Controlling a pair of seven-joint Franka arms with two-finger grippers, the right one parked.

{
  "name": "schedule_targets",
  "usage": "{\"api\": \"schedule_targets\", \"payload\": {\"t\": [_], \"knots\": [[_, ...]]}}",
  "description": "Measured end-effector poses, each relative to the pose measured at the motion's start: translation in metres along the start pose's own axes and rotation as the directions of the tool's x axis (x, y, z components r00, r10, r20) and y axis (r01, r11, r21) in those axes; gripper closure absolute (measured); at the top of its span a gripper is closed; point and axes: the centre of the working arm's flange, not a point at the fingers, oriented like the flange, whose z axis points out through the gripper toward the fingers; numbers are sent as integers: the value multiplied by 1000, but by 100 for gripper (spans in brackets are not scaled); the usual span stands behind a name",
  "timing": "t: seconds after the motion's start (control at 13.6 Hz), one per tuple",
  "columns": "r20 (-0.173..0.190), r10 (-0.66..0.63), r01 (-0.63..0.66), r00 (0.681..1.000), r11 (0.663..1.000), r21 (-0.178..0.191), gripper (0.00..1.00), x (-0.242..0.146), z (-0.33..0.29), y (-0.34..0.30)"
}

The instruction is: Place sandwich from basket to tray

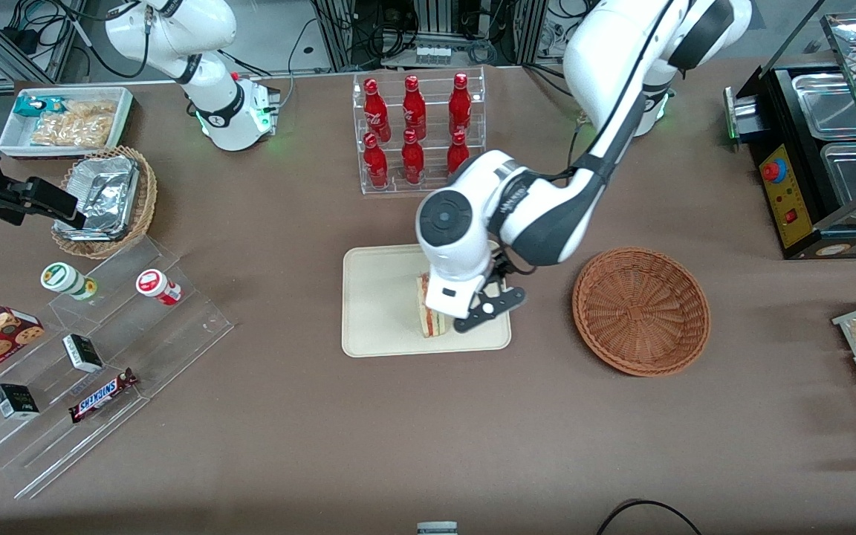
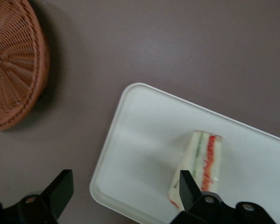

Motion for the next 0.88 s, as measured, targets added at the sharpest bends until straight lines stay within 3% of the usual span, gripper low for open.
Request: {"api": "schedule_targets", "payload": {"t": [0.29, 0.66, 0.88], "knots": [[52, 38, -38, 998, 999, -6, 0, 28, -8, -43], [48, 60, -61, 997, 998, 15, 0, 64, -15, -94], [58, 43, -43, 997, 999, -5, 0, 84, -33, -129]]}}
